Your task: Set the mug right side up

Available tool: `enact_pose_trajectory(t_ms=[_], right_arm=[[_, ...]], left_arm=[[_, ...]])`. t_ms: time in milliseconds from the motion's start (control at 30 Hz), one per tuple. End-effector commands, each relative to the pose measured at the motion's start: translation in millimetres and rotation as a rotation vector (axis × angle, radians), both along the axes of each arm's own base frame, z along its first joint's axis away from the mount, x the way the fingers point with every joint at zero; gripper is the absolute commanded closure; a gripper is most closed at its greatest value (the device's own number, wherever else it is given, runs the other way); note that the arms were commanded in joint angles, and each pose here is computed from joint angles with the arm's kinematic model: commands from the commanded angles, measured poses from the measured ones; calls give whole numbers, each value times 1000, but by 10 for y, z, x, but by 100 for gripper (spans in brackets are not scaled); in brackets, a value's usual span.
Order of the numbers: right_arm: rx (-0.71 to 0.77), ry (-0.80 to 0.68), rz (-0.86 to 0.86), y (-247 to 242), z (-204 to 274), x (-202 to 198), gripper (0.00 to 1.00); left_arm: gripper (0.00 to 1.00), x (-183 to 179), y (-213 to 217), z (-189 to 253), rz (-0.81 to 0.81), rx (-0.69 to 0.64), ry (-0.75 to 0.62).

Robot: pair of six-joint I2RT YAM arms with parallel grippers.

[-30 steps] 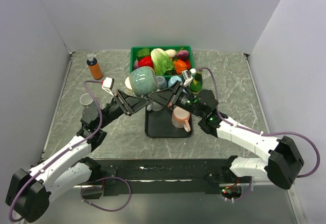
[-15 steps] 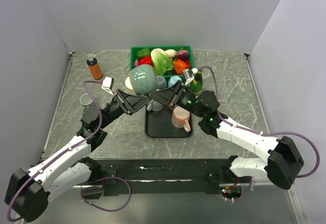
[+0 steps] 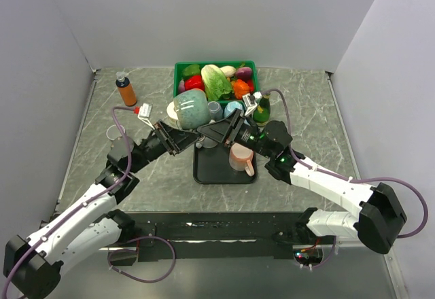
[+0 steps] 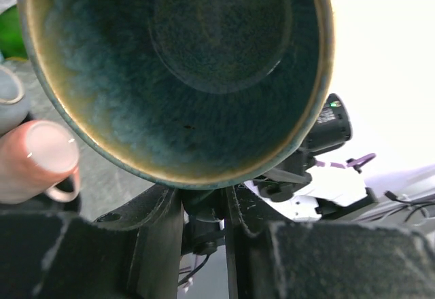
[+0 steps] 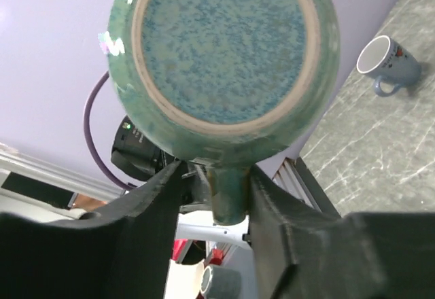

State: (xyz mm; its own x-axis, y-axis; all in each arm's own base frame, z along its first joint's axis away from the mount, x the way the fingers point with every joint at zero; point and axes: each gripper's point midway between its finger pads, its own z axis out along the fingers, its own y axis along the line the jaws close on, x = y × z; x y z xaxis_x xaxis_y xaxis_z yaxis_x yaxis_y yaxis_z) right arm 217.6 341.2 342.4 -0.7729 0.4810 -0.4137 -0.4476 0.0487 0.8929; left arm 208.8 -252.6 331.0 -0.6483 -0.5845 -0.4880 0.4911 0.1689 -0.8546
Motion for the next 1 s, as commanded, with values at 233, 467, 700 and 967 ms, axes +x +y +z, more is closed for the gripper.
enact_pose_trajectory(t_ms=[233, 467, 700, 967], right_arm=[[5, -75, -20, -94, 260, -65, 30], [-152, -37, -141, -237, -19, 71, 17], [-277, -15, -207, -357, -232, 142, 16], [-392, -2, -274, -516, -403, 190, 14]], left_arm=[[99, 23, 318, 622, 184, 18, -193], [99, 98, 488, 728, 292, 105, -198], [99, 252, 619, 571, 389, 233, -146], [99, 564, 1032, 224, 639, 451, -24]])
